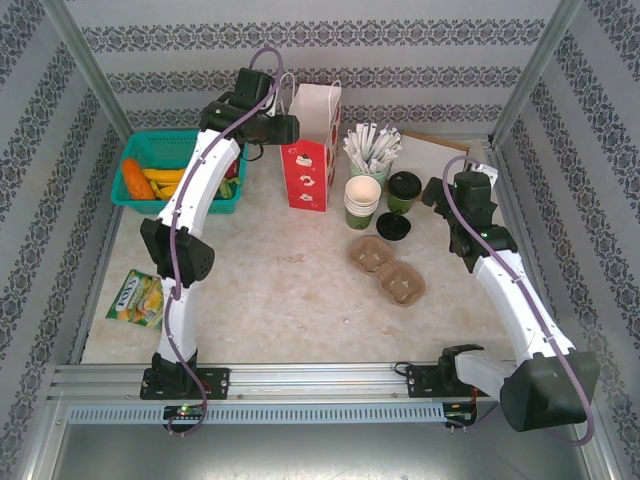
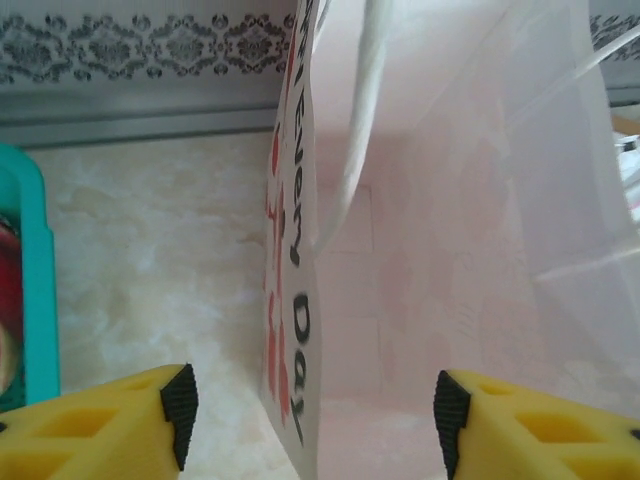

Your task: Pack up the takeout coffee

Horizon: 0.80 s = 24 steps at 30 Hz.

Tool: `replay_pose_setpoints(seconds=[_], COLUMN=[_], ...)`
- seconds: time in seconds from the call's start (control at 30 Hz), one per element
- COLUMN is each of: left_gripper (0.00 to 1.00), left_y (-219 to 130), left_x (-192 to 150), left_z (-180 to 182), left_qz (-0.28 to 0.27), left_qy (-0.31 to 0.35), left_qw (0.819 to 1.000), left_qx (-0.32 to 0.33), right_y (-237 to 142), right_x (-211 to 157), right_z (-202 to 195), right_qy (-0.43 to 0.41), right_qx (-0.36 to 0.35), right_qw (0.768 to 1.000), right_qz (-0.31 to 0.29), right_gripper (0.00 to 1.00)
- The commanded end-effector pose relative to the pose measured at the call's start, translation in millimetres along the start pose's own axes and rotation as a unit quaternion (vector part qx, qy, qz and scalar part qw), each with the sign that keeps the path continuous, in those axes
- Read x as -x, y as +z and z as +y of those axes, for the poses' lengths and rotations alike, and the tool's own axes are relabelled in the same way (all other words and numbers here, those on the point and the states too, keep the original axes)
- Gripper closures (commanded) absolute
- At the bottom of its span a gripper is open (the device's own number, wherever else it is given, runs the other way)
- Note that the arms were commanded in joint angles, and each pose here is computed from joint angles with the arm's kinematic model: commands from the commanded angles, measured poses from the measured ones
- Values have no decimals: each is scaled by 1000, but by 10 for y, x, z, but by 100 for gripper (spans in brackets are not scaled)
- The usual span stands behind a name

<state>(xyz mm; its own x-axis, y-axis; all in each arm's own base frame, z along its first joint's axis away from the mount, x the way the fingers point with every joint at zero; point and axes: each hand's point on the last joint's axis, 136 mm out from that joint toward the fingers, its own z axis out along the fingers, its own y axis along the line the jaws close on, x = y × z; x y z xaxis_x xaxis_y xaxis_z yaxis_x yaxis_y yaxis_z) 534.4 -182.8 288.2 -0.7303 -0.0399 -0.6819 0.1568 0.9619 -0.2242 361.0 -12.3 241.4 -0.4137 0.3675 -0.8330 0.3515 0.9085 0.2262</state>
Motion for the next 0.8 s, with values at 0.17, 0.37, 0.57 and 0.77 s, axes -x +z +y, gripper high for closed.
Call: replay_pose_setpoints(seconds=[0.17, 0.37, 0.57, 0.77], left_gripper=[60, 71, 82, 83], left_y=[151, 91, 77, 154], left_x=[322, 328, 271, 213], left_z=[-1, 6, -7, 37], left_qz=[-58, -59, -47, -36], left_qy=[30, 32, 40, 44], left_qw=[998, 998, 998, 998], left_qx=[-13, -8, -14, -4], right_y=[-99, -110, -125, -157], right_x=[-85, -102, -63, -45], right_z=[31, 20, 44, 65], right_qy=[-8, -6, -4, -1], right_qx=[22, 22, 26, 31], right_qw=[1000, 1000, 1000, 1000], right_qz=[9, 9, 4, 2], right_gripper=[2, 2, 2, 2])
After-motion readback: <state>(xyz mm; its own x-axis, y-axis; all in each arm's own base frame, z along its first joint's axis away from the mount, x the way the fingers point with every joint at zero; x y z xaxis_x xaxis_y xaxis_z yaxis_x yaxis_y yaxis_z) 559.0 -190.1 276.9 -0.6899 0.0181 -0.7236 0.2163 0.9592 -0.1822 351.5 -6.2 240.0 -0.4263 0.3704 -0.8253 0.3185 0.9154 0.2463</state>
